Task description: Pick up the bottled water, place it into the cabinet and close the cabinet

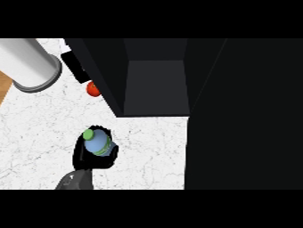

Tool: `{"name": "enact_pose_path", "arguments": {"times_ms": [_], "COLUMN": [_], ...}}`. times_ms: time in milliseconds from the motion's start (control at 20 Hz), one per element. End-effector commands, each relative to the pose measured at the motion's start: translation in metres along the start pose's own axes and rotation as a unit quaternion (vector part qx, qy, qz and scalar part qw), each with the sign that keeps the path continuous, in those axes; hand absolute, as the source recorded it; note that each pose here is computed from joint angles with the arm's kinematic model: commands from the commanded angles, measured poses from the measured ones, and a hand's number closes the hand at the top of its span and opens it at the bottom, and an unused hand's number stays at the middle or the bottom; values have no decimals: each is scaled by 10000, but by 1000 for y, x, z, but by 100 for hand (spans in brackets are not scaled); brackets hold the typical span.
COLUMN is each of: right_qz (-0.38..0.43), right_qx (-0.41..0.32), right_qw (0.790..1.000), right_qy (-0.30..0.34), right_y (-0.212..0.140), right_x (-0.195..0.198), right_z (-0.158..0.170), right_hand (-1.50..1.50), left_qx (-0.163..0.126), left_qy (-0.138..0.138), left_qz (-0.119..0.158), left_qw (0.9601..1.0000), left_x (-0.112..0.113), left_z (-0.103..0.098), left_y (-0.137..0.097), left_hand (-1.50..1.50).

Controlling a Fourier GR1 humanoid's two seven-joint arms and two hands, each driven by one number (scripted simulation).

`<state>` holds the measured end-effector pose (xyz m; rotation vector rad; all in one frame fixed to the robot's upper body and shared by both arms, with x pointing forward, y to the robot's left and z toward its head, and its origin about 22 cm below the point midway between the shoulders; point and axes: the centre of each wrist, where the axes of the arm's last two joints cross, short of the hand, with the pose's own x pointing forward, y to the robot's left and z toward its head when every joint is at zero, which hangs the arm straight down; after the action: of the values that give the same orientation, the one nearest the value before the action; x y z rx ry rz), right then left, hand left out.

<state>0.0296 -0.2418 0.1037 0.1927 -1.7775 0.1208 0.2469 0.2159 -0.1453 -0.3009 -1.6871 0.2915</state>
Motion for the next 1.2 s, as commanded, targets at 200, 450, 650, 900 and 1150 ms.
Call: {"name": "enact_pose_path", "arguments": {"times_ms": [200, 450, 650, 900, 1150], "right_qz": [-145, -253, -225, -119, -27], "right_qx": [-73, -48, -183, -120, -70], "right_qw": [9996, 9994, 9992, 9993, 9995], "right_qy": [-240, -234, -285, -341, -300], "right_y": [-3, -8, -11, -10, -17], "right_x": [25, 17, 9, 14, 16], "right_z": [-5, -3, -9, 1, -6], "right_hand": [-150, -150, -150, -150, -150], "left_qx": [-269, -476, -454, -333, -122], "left_qy": [146, -284, -198, -251, -85], "left_qz": [49, -711, -705, -1172, -1673], "left_qw": [9995, 9959, 9963, 9922, 9858], "left_x": [30, 48, 70, 78, 94], "left_z": [-44, -64, -79, -105, -136], "left_y": [-72, -105, -142, -178, -208], "left_hand": [150, 150, 150, 150, 150]}}
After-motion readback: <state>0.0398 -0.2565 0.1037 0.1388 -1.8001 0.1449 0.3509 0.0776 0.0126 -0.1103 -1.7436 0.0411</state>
